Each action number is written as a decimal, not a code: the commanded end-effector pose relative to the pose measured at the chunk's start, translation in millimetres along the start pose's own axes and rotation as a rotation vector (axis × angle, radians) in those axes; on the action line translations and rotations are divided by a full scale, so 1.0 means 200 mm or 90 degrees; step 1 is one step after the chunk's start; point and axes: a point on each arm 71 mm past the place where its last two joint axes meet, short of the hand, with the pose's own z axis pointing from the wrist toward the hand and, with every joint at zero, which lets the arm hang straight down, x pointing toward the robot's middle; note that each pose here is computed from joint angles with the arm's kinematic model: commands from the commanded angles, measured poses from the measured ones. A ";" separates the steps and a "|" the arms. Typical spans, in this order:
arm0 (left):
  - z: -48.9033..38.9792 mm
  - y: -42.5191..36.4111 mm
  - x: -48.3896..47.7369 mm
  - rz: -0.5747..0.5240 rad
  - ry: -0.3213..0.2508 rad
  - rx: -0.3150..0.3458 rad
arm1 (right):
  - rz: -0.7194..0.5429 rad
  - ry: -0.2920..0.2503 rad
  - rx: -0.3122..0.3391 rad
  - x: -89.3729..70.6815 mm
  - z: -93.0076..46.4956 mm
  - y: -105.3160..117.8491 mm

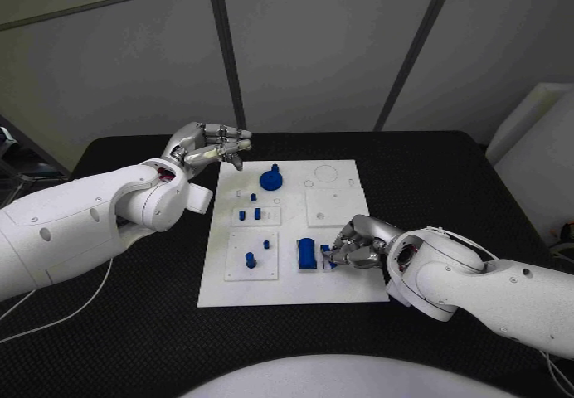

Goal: Assemble the parts on the task board

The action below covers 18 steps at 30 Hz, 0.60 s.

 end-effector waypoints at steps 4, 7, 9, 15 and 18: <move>0.002 -0.005 0.005 -0.004 0.008 0.001 | -0.004 0.017 0.008 0.02 0.01 0.00; 0.002 -0.005 0.006 -0.004 0.010 0.000 | -0.004 0.018 0.005 0.02 0.01 0.01; 0.002 -0.004 0.006 -0.005 0.010 -0.001 | -0.004 0.019 0.003 0.02 0.01 0.01; 0.002 -0.004 0.004 -0.005 0.010 -0.002 | -0.003 0.020 -0.002 0.02 0.01 0.02; 0.002 -0.003 0.004 -0.005 0.010 -0.002 | -0.003 0.019 -0.004 0.02 0.01 0.02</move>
